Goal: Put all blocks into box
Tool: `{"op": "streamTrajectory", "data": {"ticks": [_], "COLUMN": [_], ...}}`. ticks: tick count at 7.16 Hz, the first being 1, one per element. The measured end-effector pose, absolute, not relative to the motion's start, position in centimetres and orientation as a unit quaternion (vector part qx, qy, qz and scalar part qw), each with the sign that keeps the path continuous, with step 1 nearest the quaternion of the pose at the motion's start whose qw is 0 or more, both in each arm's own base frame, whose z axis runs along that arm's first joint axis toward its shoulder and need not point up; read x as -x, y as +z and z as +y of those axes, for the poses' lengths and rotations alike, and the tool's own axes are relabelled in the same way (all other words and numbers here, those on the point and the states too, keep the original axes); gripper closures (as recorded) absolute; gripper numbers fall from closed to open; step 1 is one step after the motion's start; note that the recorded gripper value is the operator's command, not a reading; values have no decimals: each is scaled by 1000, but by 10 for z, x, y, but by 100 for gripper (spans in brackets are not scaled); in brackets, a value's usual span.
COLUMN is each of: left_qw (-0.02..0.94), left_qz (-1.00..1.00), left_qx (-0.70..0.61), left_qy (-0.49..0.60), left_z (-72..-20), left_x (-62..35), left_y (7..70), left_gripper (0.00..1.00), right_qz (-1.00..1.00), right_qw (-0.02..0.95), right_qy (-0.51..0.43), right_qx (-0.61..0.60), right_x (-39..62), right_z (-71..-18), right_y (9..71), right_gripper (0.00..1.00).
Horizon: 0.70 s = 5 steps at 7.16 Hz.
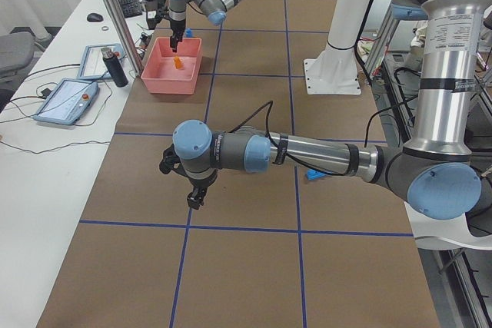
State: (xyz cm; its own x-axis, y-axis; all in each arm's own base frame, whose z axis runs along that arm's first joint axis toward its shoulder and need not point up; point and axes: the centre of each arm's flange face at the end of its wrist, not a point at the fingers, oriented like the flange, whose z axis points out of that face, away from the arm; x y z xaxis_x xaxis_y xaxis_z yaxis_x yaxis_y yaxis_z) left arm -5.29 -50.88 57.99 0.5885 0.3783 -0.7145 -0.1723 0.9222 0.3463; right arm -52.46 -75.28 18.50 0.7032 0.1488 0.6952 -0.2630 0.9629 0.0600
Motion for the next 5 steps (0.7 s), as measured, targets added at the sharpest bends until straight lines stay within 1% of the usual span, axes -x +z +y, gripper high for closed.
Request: {"op": "streamTrajectory", "data": {"ticks": [1, 3, 5], "left_qw": [880, 878, 870], "left_qz": [423, 436, 457], "left_qx": [-145, -154, -144], "left_qy": [163, 120, 119], "left_z": [-518, -528, -511], "left_x": [48, 23, -36], "left_y": [568, 547, 552], "left_gripper": [0, 0, 0], "right_qz": [-370, -384, -382], "right_qw": [919, 915, 918], "right_qy": [112, 103, 84], "right_qx": [-79, -73, -66], "right_x": [513, 461, 389], "right_z": [-760, -781, -781], "right_y": [184, 176, 181], "right_gripper": [1, 1, 0]}}
